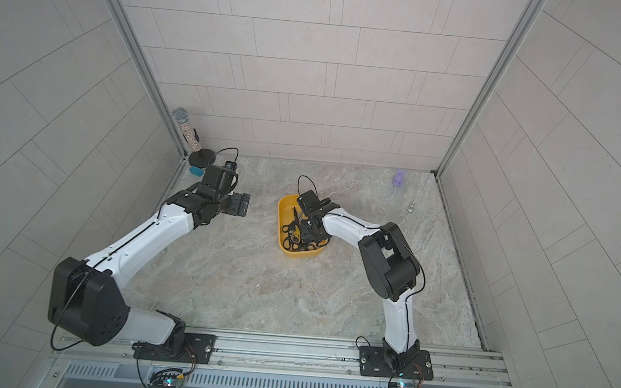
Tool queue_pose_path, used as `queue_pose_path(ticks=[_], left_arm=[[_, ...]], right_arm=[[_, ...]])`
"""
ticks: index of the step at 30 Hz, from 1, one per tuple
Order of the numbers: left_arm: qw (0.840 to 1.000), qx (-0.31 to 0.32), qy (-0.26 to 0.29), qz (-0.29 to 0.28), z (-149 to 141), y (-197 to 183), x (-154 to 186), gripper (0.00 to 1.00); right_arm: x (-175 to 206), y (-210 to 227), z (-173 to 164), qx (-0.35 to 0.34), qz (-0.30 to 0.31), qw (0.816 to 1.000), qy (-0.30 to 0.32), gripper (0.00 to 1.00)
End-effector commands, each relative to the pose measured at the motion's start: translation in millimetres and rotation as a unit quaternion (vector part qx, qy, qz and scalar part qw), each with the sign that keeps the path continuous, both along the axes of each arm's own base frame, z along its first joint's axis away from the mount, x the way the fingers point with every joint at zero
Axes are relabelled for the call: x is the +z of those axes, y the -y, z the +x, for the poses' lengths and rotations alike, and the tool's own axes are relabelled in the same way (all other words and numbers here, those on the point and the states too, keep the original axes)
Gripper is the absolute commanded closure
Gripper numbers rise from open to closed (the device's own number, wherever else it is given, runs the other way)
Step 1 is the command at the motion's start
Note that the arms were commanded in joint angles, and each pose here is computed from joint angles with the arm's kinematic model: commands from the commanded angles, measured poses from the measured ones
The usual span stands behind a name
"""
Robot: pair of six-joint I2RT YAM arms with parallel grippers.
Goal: Take the scissors out of the storage box
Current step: Pick up the scissors from the storage box.
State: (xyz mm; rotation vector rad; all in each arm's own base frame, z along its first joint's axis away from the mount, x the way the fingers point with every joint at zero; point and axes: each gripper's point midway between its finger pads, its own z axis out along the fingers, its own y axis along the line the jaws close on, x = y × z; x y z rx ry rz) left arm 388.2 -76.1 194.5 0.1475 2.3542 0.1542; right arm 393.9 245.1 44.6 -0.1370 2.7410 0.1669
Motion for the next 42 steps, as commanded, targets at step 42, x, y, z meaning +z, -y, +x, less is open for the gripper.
queue_pose_path(ticks=[42], left_arm=[[0.999, 0.023, 0.022, -0.007, 1, -7, 7, 0.0]], right_arm=[[69, 6, 14, -0.018, 0.019, 0.997, 0.076, 1.0]])
